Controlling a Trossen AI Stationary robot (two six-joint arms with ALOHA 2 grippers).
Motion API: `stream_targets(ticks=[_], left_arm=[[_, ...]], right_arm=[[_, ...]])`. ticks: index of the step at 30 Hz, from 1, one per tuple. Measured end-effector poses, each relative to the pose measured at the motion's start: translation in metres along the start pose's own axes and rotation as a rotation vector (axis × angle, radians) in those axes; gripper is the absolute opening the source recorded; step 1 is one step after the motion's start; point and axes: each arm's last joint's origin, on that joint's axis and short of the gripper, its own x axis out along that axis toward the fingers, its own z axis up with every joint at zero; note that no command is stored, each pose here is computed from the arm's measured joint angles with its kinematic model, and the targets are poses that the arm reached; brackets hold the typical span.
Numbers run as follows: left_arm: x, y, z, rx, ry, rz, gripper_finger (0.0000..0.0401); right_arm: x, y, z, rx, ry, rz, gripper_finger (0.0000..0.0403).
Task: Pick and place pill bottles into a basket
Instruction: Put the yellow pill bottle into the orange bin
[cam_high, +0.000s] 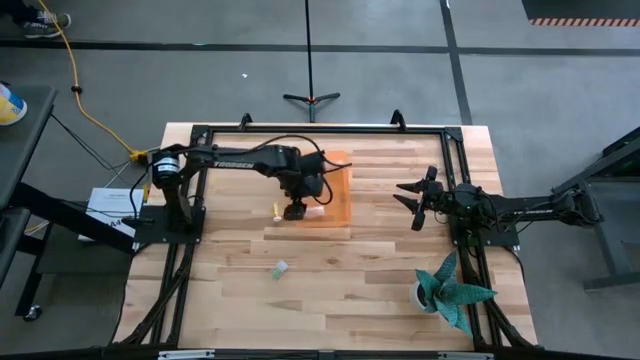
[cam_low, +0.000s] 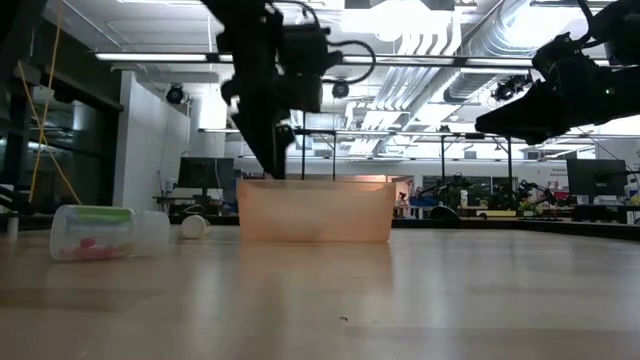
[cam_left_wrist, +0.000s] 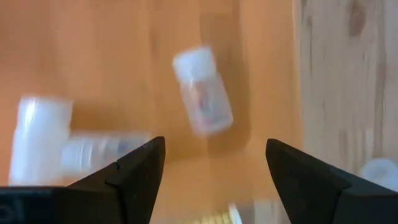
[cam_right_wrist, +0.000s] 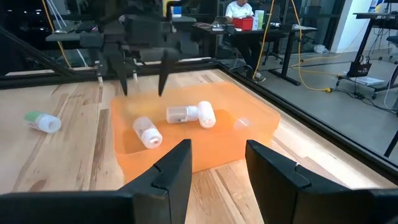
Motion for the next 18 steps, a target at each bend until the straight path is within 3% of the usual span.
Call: stream_targets(ticks=[4, 9, 13, 18], left_arm=[[-0.009, -0.011, -0.002, -0.141, 0.128, 0.120, 0.0294], [-0.010, -0.016, -0.012, -0.402, 0.229, 0.228, 0.0273], [-0.009, -0.017, -0.021, -0.628, 0.286, 0.263, 0.0258], [-0.010, -0.017, -0.025, -0.891, 0.281, 0.358, 0.0246]], right_arm=[[0.000, 0.000, 0.000, -0.001, 0.002, -0.003, 0.0142], [0.000, 0.000, 0.000, 0.015, 0.004, -0.004, 0.0142], [0.000, 0.000, 0.000, 0.097, 0.003, -0.008, 0.0142], [0.000, 0.000, -0.001, 0.108, 0.013, -0.006, 0.0142]])
